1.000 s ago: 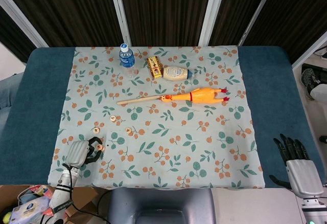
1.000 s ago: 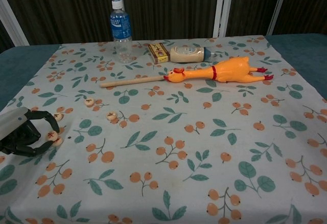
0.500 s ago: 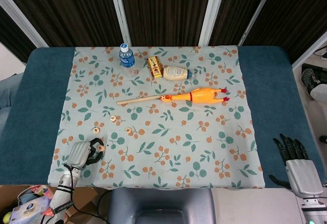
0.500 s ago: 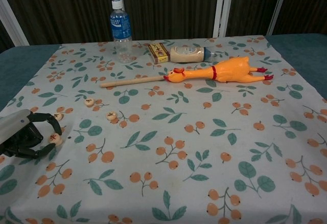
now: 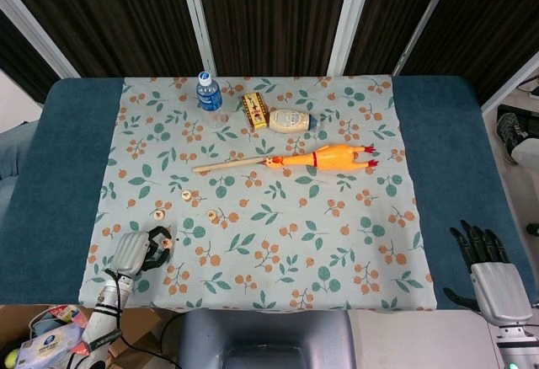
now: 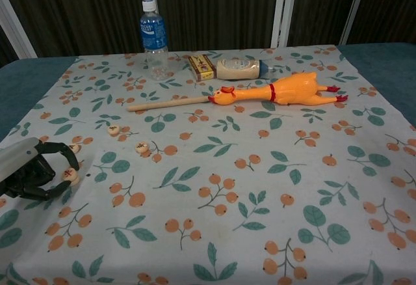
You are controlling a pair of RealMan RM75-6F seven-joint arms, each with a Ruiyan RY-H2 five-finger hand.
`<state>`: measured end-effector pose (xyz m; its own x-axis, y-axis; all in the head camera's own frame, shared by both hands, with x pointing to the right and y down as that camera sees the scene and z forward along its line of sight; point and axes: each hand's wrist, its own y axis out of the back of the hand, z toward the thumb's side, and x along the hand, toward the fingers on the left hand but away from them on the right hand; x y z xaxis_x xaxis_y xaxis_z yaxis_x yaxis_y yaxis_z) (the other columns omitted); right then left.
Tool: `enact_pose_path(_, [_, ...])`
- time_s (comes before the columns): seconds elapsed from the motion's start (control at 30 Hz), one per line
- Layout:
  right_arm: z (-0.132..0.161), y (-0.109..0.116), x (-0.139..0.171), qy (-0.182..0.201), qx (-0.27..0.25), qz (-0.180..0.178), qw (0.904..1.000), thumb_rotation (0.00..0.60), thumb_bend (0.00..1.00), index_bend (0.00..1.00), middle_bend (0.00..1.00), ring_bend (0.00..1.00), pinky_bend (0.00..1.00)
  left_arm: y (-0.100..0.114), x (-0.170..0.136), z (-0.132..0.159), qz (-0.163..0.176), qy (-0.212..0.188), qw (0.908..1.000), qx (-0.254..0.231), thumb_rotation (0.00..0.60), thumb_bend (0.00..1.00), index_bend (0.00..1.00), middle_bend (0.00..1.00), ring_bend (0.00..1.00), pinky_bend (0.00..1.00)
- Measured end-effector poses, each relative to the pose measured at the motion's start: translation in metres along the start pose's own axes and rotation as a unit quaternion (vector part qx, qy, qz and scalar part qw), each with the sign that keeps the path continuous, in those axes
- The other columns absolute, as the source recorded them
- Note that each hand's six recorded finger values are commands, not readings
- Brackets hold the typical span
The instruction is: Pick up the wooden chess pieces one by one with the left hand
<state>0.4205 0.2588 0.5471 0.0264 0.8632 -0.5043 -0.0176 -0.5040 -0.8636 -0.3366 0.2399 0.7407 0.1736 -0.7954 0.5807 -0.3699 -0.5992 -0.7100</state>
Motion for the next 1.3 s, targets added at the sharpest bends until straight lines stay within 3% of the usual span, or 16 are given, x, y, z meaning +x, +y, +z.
enact_pose_path(0.63, [0.000, 0.001, 0.001, 0.000, 0.000, -0.001, 1.0000, 0.600, 0.13, 0.00, 0.00, 0.00, 0.00, 0.004, 0.000, 0.001, 0.001, -0.004, 1.0000, -0.007, 0.600, 0.41, 0.38, 1.00, 1.00, 1.00])
enact_pose_path(0.97, [-0.001, 0.001, 0.001, 0.001, -0.002, -0.002, 1.0000, 0.600, 0.13, 0.00, 0.00, 0.00, 0.00, 0.060, 0.023, 0.005, 0.060, -0.005, 0.9976, -0.035, 0.600, 0.41, 0.38, 1.00, 1.00, 1.00])
enact_pose_path(1.3, [0.000, 0.000, 0.001, -0.001, 0.000, 0.000, 1.0000, 0.600, 0.13, 0.00, 0.00, 0.00, 0.00, 0.066, 0.047, -0.007, 0.040, 0.030, 0.9982, -0.033, 0.600, 0.41, 0.38, 1.00, 1.00, 1.00])
